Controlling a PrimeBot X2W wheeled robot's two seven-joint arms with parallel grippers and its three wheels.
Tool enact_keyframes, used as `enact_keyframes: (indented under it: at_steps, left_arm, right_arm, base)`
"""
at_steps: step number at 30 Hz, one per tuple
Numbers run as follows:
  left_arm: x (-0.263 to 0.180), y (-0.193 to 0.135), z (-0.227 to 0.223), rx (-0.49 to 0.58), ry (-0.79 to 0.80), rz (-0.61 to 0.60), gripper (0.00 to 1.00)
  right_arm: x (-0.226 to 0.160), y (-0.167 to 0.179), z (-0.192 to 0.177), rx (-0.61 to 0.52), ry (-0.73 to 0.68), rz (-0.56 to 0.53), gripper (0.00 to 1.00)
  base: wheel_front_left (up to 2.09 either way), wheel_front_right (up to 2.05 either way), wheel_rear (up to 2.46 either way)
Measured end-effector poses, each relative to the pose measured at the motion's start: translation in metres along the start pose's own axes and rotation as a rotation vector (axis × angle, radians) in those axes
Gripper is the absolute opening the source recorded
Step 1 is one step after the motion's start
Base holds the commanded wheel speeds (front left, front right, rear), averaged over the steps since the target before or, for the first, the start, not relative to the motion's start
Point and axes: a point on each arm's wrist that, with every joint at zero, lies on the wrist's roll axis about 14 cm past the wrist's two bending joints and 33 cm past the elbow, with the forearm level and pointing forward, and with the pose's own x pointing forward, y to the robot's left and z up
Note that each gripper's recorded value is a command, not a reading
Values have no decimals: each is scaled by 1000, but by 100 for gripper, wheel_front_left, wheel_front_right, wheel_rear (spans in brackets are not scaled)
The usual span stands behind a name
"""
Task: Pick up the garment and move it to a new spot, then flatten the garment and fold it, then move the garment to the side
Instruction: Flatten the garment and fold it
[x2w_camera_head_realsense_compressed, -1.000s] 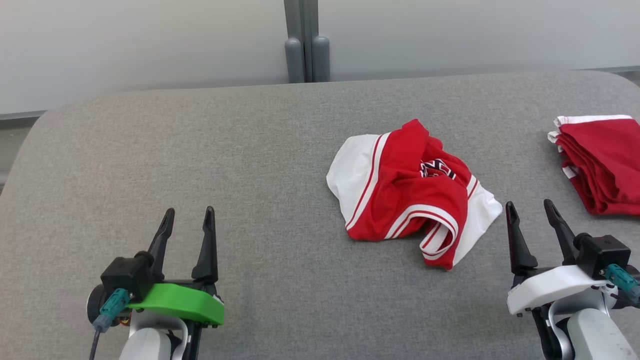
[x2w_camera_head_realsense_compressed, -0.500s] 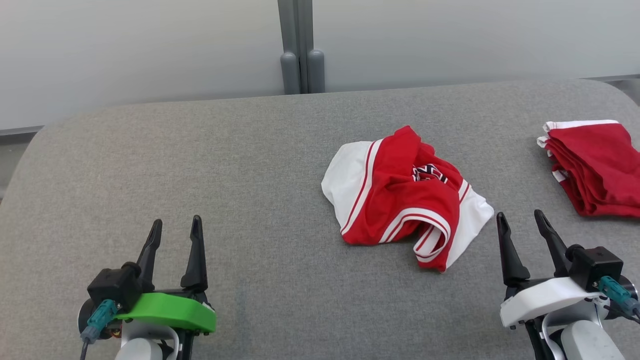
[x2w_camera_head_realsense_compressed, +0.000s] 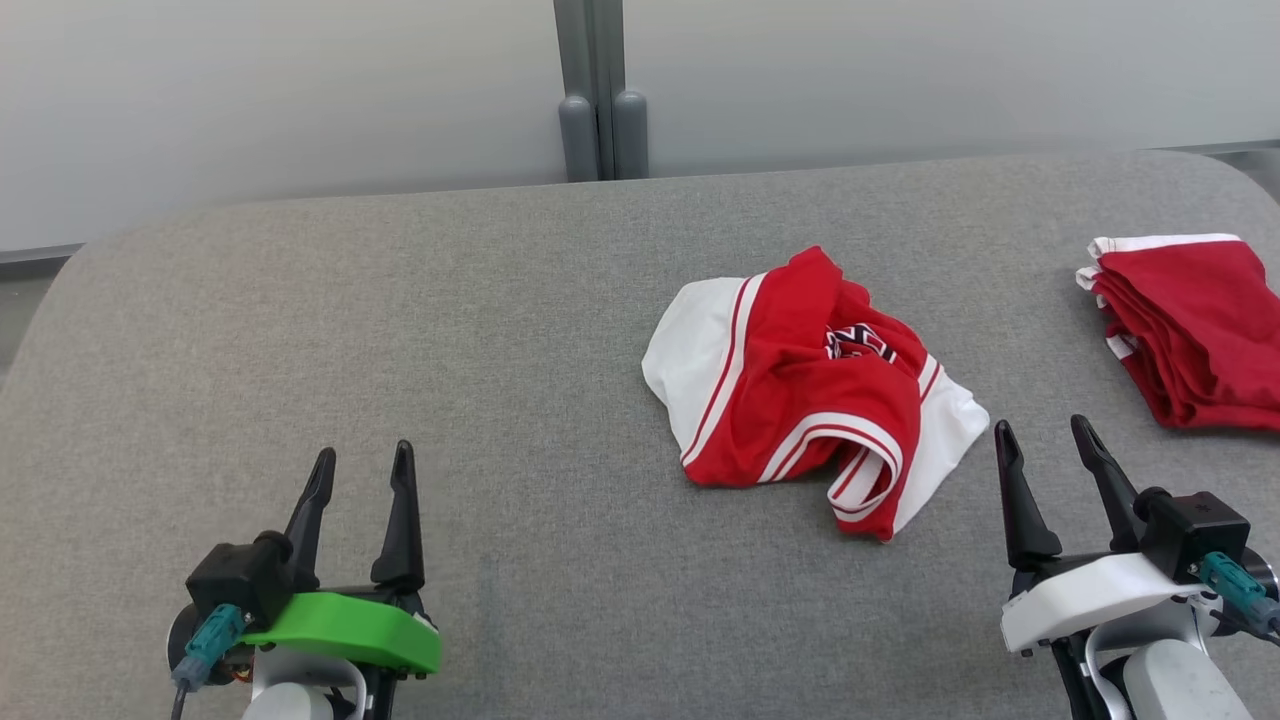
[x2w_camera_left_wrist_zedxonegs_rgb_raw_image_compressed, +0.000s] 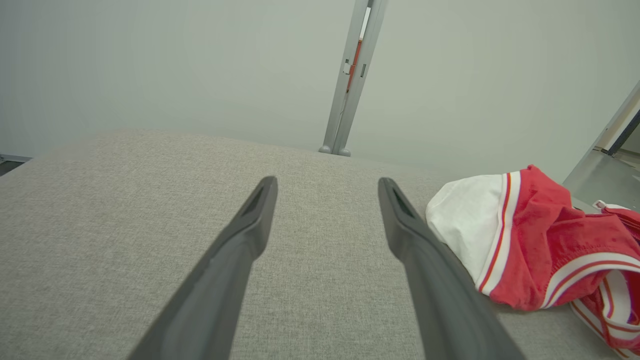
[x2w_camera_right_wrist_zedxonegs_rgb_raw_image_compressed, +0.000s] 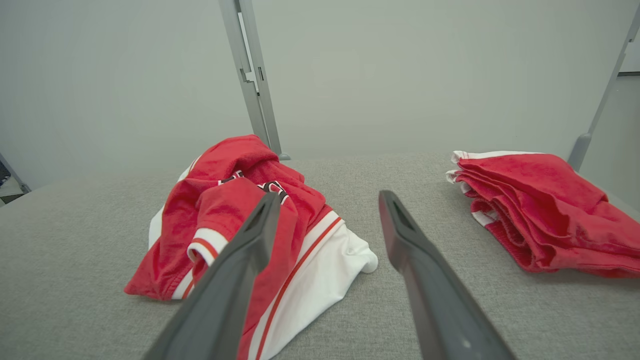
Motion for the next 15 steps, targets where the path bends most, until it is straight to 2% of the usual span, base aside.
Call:
enact_keyframes:
  at_steps: [7, 15]
  left_arm:
    - [15, -31, 1, -22, -6, -96, 100]
    - [22, -142, -42, -102, 145, -425, 100]
  right_arm:
    - [0, -5, -1, -5, 5, -11, 100]
    - [-5, -17, 1, -12, -1, -55, 100]
  base:
    - [0, 0, 0]
    - [0, 0, 0]
